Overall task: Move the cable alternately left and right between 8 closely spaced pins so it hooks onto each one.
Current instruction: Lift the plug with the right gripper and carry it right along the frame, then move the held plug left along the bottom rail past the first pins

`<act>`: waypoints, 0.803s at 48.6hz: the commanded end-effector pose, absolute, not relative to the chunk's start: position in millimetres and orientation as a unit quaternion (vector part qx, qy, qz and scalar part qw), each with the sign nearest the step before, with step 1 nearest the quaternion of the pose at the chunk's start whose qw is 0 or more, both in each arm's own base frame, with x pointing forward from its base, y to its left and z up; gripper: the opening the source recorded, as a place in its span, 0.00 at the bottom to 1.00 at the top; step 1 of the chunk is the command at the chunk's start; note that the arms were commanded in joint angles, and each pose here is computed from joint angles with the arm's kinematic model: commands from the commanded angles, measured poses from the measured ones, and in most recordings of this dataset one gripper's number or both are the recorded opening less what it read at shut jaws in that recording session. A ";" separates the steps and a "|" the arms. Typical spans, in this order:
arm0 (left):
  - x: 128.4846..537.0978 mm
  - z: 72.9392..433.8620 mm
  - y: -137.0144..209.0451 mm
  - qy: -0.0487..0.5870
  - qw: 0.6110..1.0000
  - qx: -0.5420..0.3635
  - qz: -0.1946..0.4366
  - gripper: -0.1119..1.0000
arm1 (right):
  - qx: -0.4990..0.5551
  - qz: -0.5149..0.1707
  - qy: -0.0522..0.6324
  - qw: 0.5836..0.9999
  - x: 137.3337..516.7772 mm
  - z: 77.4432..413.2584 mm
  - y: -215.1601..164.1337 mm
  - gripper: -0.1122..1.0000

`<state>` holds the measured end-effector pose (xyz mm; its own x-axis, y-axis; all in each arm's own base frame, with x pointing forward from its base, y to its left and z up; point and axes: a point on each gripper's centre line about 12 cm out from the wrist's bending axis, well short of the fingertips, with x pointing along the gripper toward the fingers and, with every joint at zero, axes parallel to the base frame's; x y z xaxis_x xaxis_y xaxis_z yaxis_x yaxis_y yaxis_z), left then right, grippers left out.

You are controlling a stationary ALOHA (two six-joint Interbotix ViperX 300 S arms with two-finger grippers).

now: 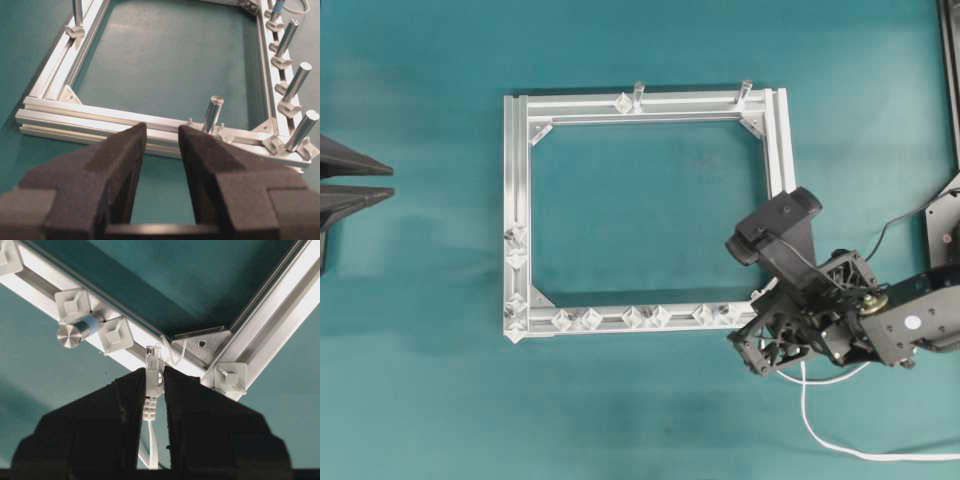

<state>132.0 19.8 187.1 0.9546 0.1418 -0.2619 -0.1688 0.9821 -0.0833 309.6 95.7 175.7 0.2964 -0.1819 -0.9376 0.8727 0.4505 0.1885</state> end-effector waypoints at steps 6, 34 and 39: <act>133.9 190.5 20.7 0.126 0.987 -0.055 0.081 0.43 | 0.386 -0.377 0.450 0.712 312.2 184.1 82.4 0.23; 134.0 191.2 20.7 0.125 0.987 -0.055 0.081 0.43 | 0.402 -0.434 0.413 0.692 320.6 181.3 23.9 0.23; 133.9 190.5 20.6 0.126 0.987 -0.055 0.081 0.43 | 0.407 -0.434 0.409 0.692 322.0 181.5 20.5 0.23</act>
<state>132.0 19.8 187.1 0.9546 0.1418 -0.2619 -0.1688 0.9821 -0.0833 319.7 21.9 170.7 0.2505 -0.2716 -0.9292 0.9421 0.2893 0.1694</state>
